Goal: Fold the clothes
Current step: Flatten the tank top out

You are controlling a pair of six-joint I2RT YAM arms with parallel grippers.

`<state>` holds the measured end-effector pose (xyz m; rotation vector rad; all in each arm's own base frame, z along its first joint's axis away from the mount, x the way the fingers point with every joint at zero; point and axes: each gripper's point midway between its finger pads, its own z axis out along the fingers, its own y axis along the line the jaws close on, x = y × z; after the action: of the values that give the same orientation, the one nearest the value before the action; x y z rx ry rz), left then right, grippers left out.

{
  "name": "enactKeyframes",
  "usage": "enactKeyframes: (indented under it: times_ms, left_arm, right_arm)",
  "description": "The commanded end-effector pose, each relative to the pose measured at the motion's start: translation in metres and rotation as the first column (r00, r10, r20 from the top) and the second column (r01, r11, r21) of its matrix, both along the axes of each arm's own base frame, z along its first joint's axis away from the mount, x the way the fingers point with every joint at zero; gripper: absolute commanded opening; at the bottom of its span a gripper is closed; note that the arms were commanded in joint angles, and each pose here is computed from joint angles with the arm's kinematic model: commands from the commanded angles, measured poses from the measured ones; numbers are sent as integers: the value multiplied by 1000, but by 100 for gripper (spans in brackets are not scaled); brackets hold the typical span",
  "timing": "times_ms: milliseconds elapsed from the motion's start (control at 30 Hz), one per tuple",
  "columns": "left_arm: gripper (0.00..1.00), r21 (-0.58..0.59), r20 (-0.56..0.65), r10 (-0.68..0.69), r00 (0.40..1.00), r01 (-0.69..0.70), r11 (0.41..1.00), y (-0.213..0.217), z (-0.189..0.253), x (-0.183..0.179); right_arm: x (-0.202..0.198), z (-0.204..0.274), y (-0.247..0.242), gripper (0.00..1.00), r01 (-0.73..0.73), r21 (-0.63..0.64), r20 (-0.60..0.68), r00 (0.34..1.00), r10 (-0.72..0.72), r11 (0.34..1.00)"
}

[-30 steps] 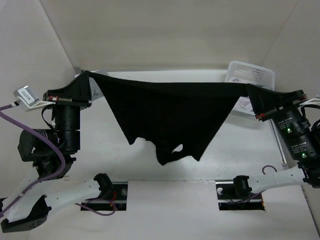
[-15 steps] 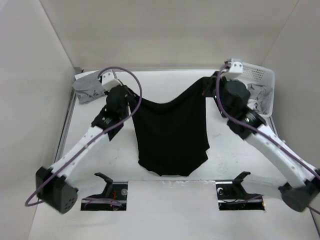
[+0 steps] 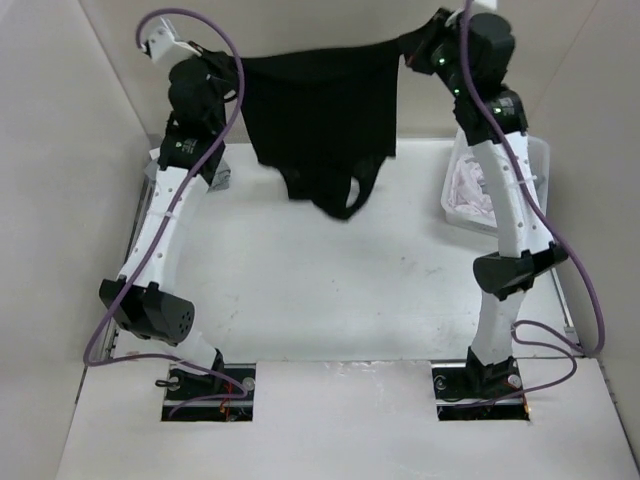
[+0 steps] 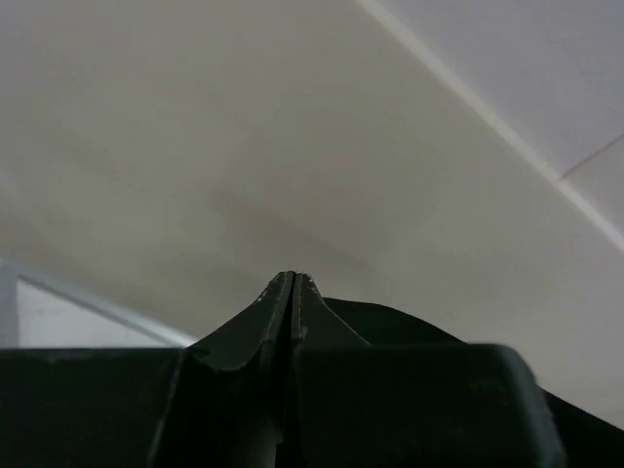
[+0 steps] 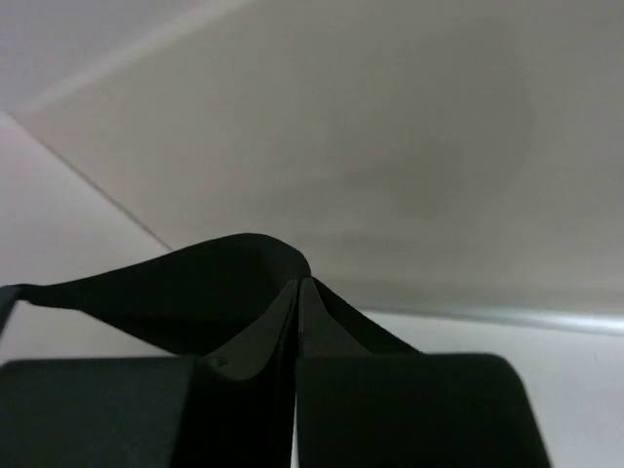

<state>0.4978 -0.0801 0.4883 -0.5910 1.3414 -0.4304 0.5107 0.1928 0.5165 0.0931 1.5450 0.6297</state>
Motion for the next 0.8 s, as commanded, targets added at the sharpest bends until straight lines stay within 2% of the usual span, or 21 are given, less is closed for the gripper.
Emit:
enactKeyframes:
  times_ms: [0,133,333,433,500,600,767]
  left_arm:
    - [0,11,116,19,993,-21,1000,21,54,-16]
    - [0,34,132,50,990,-55,998,33,65,-29]
    - [0,17,104,86,991,-89,996,36,22,-68]
    - [0,10,43,74,996,-74,997,25,-34,-97]
    - [0,9,-14,60,998,-60,998,17,-78,-115]
    - [0,-5,-139,32,990,-33,999,7,-166,-154]
    - [1,-25,-347,-18,938,10,1000,14,-274,-224]
  right_arm:
    - [-44,65,-1,0,-68,30,127,990,64,997]
    - [-67,70,-3,0,-89,25,126,988,85,996]
    - [-79,1,-1,0,-68,-23,7,998,68,997]
    - [-99,-65,2,0,-65,-31,-84,995,62,997]
    - [-122,-125,6,0,-71,-17,-169,983,67,997]
    - [-167,-212,16,0,-99,16,-292,951,99,995]
    - [-263,-323,32,0,-181,52,-467,865,184,982]
